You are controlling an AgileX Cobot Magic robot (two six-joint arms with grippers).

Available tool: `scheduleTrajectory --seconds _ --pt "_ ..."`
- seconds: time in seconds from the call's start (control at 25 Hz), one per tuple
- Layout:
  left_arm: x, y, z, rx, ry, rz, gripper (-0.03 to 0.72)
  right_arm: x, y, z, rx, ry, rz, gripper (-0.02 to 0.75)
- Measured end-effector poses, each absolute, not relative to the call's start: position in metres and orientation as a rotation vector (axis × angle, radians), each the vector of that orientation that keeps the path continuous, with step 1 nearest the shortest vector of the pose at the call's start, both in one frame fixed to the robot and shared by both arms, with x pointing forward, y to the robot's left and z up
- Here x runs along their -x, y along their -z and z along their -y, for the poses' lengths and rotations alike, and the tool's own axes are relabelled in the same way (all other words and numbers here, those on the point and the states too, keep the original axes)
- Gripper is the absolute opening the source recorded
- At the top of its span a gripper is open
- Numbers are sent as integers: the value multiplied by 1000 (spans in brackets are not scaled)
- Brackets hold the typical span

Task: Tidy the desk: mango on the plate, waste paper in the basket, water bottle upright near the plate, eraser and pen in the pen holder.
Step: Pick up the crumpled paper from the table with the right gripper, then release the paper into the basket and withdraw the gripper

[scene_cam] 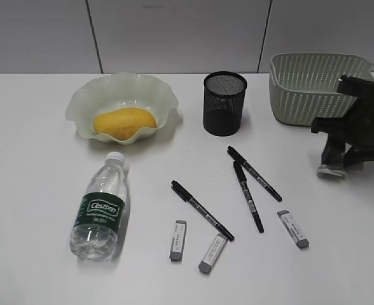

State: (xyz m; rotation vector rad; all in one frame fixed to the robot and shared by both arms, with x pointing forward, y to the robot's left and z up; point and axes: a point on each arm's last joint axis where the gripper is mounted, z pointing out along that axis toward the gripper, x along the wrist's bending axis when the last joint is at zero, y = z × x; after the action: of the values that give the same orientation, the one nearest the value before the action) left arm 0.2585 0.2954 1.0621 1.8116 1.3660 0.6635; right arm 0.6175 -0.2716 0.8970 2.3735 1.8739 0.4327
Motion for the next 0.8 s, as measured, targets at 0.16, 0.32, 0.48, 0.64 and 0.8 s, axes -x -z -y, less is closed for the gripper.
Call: scheduleTrajectory --seconds 0.16,0.32,0.48,0.64,0.8 --pt "-259 -1062 -295 -1812 -663 -1366 489 -614 -912 275 -2311 -374 -1898 63" --pt "-259 -1062 -295 -1812 -663 -1366 487 -597 -986 280 -2084 -534 -1851 13" --pt "-259 -1062 -295 -1812 -663 -1366 487 -596 -1051 281 -1816 -804 -1703 13" --pt "-259 -1062 -295 -1812 -664 -1366 487 -646 -1045 278 -1742 -882 -1648 66" --pt "-259 -1062 -295 -1811 -664 -1365 487 -681 -1013 277 -1820 -739 -1749 429"
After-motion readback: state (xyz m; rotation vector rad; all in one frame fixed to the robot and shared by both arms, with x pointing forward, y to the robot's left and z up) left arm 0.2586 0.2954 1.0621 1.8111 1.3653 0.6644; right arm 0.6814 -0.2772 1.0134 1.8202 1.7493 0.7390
